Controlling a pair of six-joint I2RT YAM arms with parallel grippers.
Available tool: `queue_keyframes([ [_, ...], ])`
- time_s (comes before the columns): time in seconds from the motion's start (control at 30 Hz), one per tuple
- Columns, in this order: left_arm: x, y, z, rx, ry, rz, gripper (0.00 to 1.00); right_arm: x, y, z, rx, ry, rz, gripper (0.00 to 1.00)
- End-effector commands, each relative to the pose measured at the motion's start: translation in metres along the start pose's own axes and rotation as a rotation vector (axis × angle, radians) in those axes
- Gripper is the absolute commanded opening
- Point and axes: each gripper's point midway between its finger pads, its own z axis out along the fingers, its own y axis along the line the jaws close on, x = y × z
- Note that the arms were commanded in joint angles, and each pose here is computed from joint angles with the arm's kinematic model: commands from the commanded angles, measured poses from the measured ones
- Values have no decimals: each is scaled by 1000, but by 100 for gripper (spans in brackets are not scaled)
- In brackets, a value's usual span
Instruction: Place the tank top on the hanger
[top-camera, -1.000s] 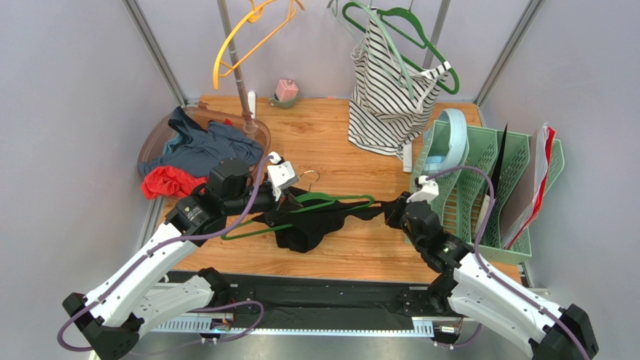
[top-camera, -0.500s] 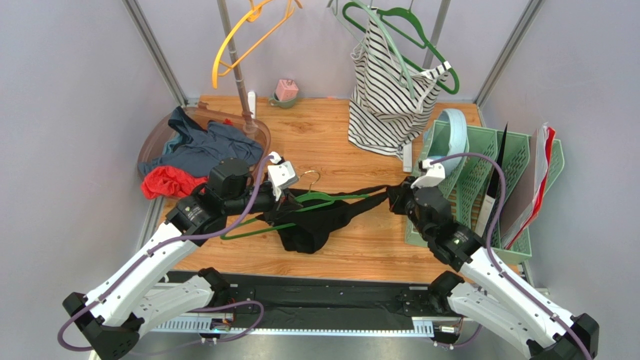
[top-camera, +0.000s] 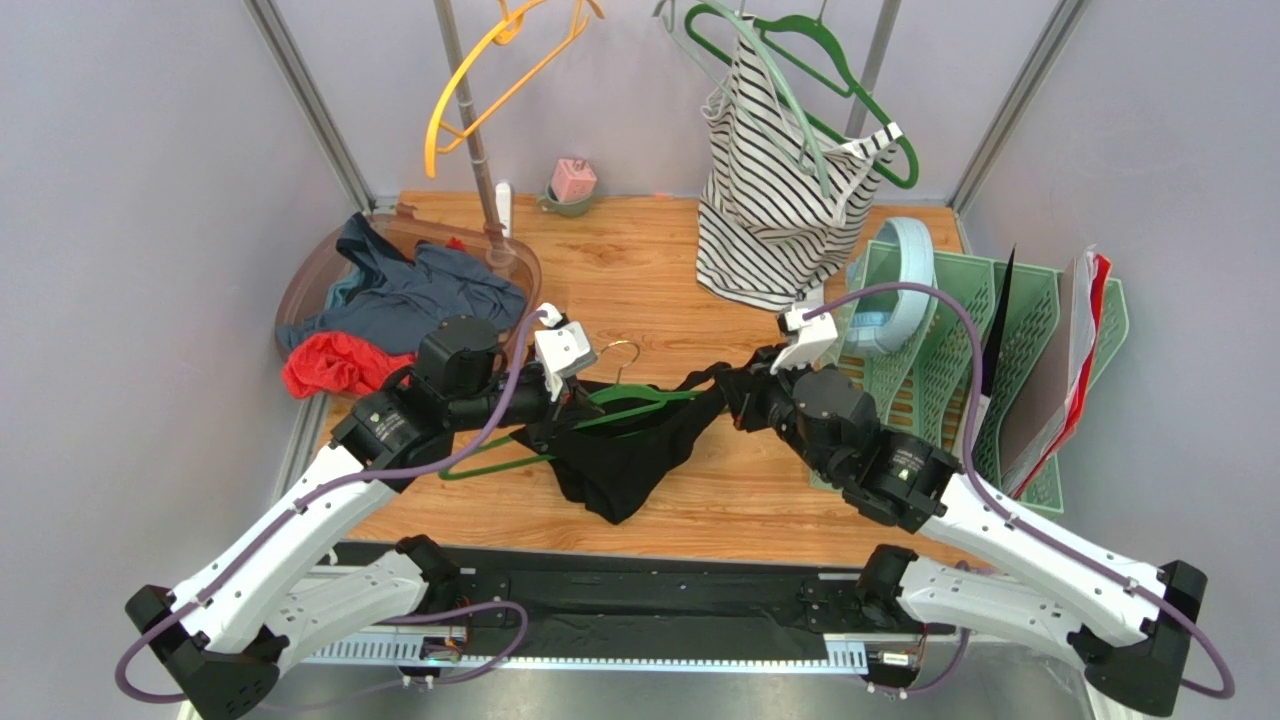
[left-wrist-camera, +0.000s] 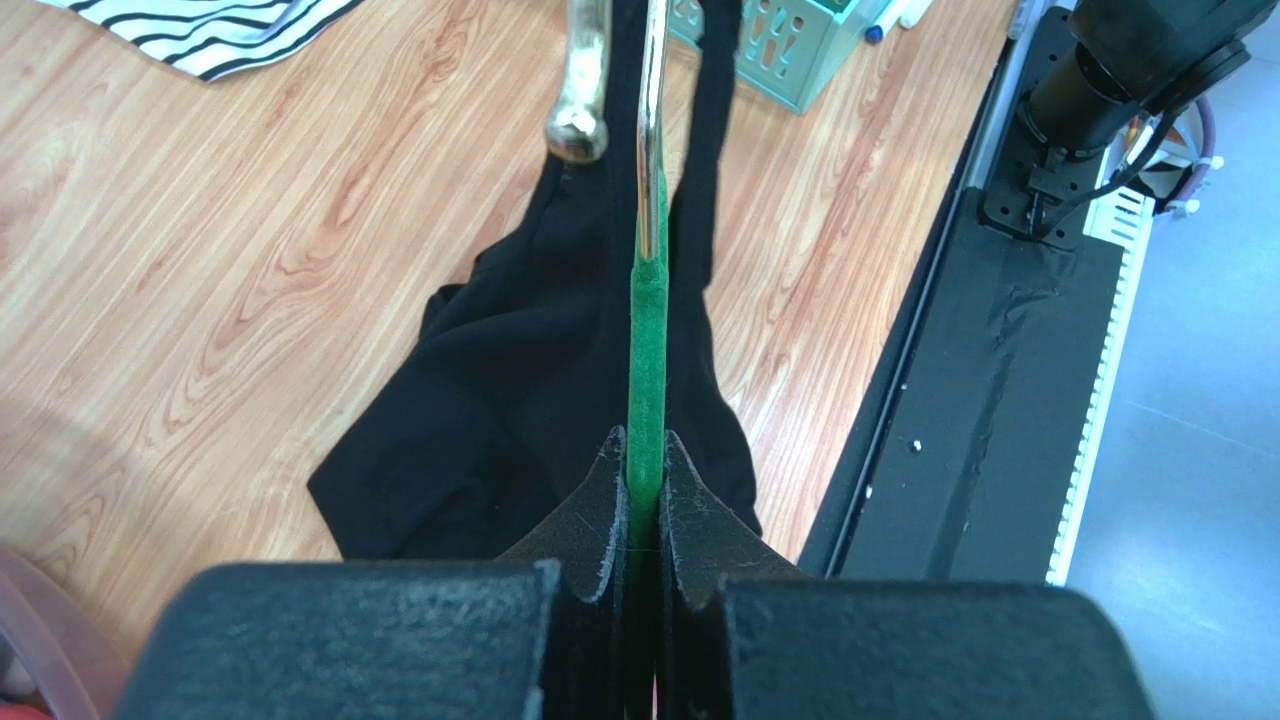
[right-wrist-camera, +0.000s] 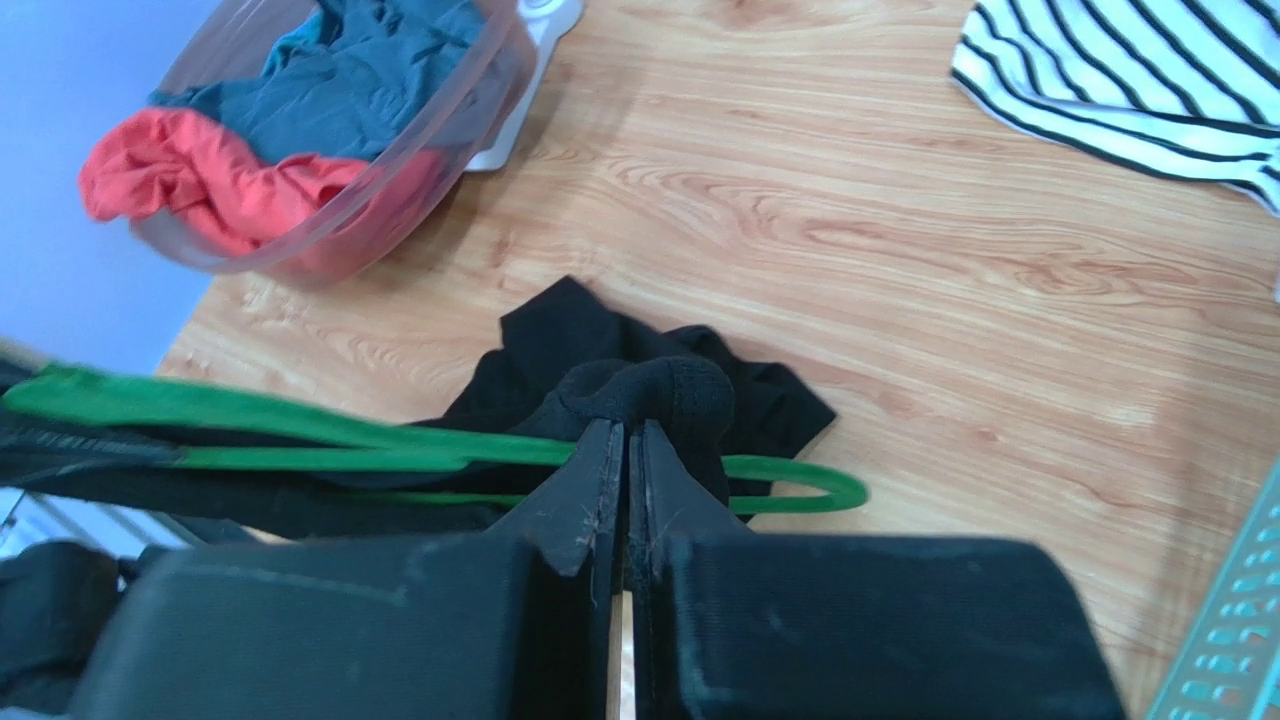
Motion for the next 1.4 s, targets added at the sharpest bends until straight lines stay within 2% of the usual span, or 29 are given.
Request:
queue_keyframes([
  [0.0,-11,1,-2,-7,-40,40,0,-12,13,-6,0,-36,-9,0],
  [0.37,-12,1,-4,-9,-55,48,0,1,16,-7,-25,11,-37,0],
  [0.57,-17,-7,-6,31,-89,61,0,-8,38,-18,-142,43,-89,1],
  [0.63,-20,-12,-7,53,-105,69,0,-9,50,-22,-201,64,-99,8],
  [0.67,-21,-13,-8,56,-109,69,0,-7,50,-24,-208,83,-108,18],
  [0.73,-24,-16,-10,62,-125,78,0,-12,57,-30,-249,87,-123,29],
  [0.77,-25,-16,-12,64,-132,80,0,-12,59,-33,-269,94,-141,44],
  [0.83,-29,-20,-15,75,-159,92,0,-13,66,-42,-332,107,-180,57],
  [0.87,-30,-22,-16,84,-167,92,0,-19,69,-47,-347,110,-193,71],
  [0.97,-35,-32,-19,129,-194,97,0,-29,71,-62,-386,115,-260,83],
  [1.07,-40,-41,-23,200,-216,90,0,-43,57,-73,-365,57,-368,86],
  [1.1,-42,-51,-26,268,-226,92,0,-45,52,-76,-362,44,-399,86],
  [1.17,-47,-54,-32,308,-243,83,0,-42,49,-87,-414,35,-481,89],
  [1.23,-52,-56,-37,338,-258,89,0,-34,47,-92,-457,51,-562,89],
  [1.27,-53,-56,-39,345,-263,95,0,-23,46,-94,-485,101,-583,89],
  [1.37,-53,-59,-43,375,-264,94,0,-8,53,-102,-580,173,-602,88],
])
